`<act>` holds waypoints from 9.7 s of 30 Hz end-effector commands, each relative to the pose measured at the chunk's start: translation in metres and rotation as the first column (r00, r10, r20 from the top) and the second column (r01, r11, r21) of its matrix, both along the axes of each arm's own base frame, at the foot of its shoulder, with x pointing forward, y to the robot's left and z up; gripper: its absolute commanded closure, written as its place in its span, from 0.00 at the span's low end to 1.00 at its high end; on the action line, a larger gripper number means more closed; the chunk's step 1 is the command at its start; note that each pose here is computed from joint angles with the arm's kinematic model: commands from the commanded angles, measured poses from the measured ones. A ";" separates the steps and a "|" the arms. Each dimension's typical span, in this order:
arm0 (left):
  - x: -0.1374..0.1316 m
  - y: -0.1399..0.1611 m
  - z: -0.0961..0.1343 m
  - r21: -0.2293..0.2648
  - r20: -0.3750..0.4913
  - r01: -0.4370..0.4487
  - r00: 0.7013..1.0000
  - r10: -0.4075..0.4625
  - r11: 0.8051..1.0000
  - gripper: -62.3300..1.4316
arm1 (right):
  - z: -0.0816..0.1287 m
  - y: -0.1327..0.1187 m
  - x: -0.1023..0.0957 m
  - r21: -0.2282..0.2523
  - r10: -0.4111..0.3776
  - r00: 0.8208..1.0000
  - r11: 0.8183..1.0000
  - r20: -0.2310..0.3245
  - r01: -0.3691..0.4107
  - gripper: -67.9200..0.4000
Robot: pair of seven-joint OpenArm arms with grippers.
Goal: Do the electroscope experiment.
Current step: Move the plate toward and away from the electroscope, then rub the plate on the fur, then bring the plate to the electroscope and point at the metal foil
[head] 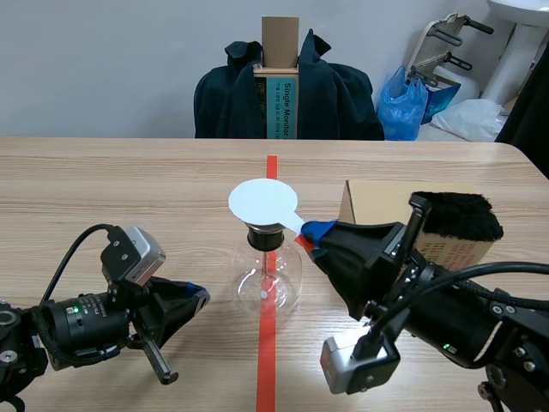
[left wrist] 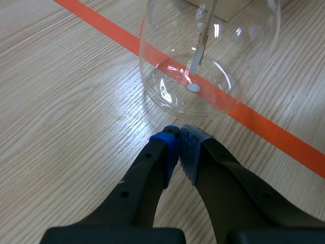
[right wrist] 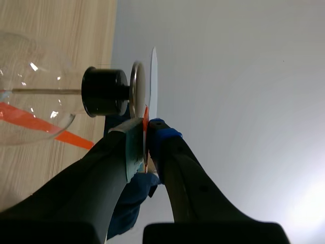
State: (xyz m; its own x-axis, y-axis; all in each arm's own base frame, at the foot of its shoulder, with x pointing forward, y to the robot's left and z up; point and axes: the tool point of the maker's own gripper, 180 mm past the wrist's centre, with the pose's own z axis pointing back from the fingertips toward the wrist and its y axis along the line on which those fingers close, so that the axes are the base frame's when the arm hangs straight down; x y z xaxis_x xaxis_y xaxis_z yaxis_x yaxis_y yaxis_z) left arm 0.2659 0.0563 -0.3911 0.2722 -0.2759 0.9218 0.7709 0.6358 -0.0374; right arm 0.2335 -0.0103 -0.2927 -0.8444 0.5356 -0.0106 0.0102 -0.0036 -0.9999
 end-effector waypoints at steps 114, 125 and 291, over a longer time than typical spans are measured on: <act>-0.101 0.004 0.159 -0.050 0.184 0.138 0.975 -0.127 0.989 0.00 | -0.050 -0.188 0.039 0.027 -0.760 0.641 0.642 -0.109 0.766 0.98; -0.099 0.004 0.161 -0.061 0.188 0.135 0.975 -0.121 0.989 0.00 | -0.058 -0.168 0.034 0.014 -0.686 0.713 0.719 -0.144 0.694 0.98; 0.018 0.001 0.028 0.001 0.078 0.062 0.995 -0.062 0.998 0.95 | 0.203 -0.082 0.081 0.356 -0.491 0.845 0.844 0.210 0.402 0.98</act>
State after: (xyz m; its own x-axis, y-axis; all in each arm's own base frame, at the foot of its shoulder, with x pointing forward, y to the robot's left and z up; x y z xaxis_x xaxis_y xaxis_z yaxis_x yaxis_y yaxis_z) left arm 0.2827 0.0632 -0.3738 0.2086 -0.3158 0.9256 0.8041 0.5941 0.0215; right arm 0.3119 -0.0923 -0.0869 -0.4939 0.8694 0.0157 0.3581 0.2198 -0.9074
